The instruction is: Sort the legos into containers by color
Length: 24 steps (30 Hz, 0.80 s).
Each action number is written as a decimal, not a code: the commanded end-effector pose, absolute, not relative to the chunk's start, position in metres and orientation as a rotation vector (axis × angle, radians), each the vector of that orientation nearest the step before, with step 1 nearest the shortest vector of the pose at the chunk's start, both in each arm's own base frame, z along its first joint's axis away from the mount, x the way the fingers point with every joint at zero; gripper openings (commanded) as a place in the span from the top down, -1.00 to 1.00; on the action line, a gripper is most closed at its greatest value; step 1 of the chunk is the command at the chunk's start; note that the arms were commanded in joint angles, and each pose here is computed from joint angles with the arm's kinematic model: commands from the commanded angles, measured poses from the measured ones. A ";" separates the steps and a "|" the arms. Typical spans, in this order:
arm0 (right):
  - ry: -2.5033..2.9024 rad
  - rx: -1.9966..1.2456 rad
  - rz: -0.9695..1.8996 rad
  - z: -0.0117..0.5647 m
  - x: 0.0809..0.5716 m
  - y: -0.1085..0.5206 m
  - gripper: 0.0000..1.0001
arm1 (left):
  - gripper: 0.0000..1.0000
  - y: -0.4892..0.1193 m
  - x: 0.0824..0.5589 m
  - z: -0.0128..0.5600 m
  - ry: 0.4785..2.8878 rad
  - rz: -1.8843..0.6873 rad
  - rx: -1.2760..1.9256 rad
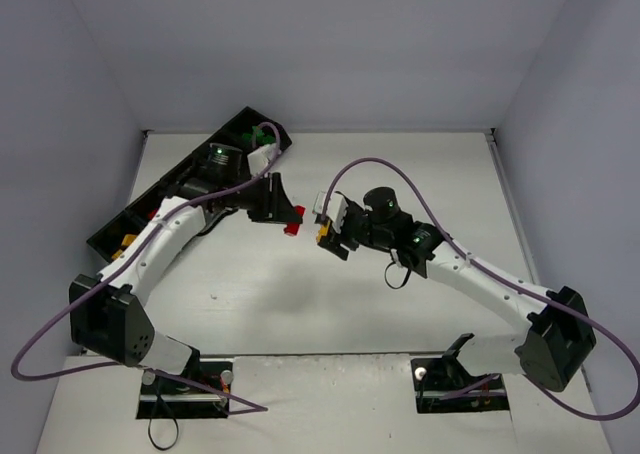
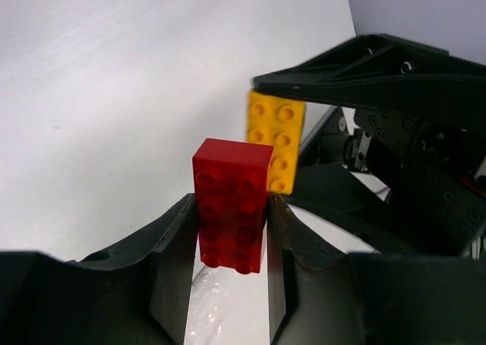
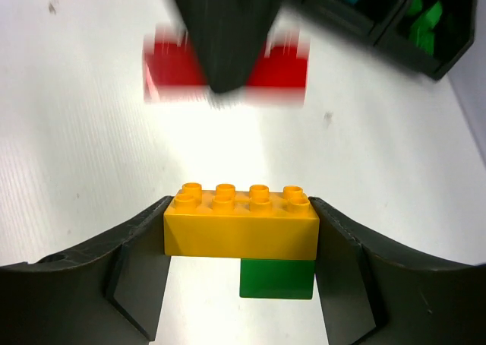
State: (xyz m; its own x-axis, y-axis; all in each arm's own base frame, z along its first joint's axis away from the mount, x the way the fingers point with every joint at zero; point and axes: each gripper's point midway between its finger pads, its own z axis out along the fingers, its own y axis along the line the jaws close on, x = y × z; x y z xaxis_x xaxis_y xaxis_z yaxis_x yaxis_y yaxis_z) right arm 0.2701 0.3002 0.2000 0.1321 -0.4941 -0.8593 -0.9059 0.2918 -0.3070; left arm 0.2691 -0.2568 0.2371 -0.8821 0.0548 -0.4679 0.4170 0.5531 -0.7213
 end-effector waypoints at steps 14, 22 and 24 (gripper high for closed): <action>1.568 -1.257 0.413 0.192 0.276 0.263 0.83 | 1.00 0.032 0.370 0.206 2.426 0.115 -0.514; 1.572 -1.238 0.392 0.191 0.273 0.255 0.83 | 0.72 0.074 0.398 0.161 2.476 0.227 -0.715; 1.570 -1.240 0.397 0.191 0.272 0.256 0.83 | 0.61 0.079 0.400 0.157 2.475 0.244 -0.730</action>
State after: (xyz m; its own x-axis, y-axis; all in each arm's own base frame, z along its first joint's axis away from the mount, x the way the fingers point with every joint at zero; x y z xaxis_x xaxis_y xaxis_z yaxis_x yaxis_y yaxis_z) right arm 0.2634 0.2524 0.1629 0.0322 -0.5606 -0.8275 -0.8831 0.3717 -0.2862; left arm 0.3884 0.0655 0.1388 -0.7644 -0.4220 -0.4875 -0.4882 0.8727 0.0100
